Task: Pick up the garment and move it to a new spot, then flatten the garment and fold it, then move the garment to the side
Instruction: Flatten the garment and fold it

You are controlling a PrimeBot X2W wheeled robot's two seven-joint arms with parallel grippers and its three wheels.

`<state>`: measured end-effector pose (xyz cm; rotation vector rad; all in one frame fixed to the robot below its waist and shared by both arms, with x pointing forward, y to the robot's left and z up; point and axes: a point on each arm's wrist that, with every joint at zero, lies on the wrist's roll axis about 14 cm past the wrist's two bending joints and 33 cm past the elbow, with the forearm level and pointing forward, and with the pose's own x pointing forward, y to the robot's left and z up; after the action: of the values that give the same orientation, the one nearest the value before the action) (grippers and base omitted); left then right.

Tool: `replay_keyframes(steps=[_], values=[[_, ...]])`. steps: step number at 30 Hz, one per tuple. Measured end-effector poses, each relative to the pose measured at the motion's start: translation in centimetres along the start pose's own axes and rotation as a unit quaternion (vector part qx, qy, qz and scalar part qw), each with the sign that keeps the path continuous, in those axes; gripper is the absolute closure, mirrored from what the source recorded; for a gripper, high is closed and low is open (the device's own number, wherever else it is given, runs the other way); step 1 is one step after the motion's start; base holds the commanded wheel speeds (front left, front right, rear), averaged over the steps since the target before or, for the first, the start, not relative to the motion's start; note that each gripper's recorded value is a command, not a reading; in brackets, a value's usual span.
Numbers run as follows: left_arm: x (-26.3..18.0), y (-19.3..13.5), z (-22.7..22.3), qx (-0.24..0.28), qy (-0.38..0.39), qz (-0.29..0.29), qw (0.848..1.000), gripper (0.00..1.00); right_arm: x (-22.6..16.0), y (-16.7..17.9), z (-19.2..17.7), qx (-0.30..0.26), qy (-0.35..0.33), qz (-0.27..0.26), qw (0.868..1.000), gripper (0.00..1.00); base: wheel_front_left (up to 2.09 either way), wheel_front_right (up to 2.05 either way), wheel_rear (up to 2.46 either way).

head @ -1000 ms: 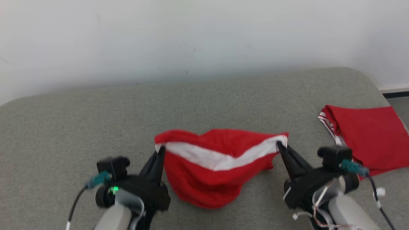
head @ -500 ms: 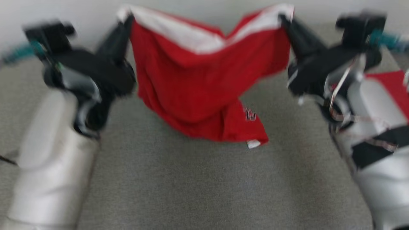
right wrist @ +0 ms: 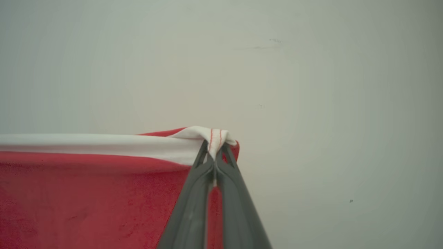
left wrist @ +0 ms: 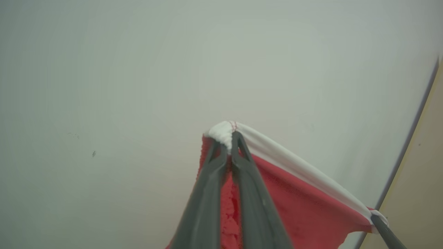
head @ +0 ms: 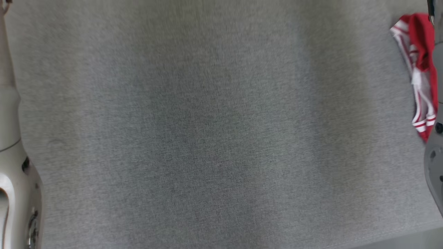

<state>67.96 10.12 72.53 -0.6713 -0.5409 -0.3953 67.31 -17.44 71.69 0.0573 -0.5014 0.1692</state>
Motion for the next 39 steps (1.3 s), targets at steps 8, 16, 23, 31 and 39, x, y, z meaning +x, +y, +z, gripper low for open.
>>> replay_keyframes(steps=[8, 16, 23, 31, 39], values=[[-6.2, 7.8, -8.9, -0.019, 0.064, 0.081, 0.994, 1.00, -4.1, 0.8, -12.8, -0.009, 0.131, 0.009, 0.991, 1.00, 0.00, 0.00, 0.00], [-16.2, 7.3, -13.5, -0.053, 0.161, 0.124, 0.978, 1.00, -12.6, 2.4, -17.8, -0.010, 0.249, 0.045, 0.967, 1.00, 0.00, 0.00, 0.00], [-22.0, 5.1, -11.0, -0.066, 0.179, 0.146, 0.971, 1.00, -17.8, 1.7, -15.2, -0.007, 0.285, 0.054, 0.957, 1.00, 0.00, 0.00, 0.00], [-31.1, 0.7, -10.0, -0.050, 0.252, 0.154, 0.954, 1.00, -27.4, 1.6, -12.6, 0.021, 0.397, 0.051, 0.916, 1.00, 0.00, 0.00, 0.00], [-37.6, -2.1, -8.8, -0.024, 0.317, 0.147, 0.936, 1.00, -38.4, 2.1, -10.1, 0.058, 0.523, 0.035, 0.850, 1.00, 0.00, 0.00, 0.00]])
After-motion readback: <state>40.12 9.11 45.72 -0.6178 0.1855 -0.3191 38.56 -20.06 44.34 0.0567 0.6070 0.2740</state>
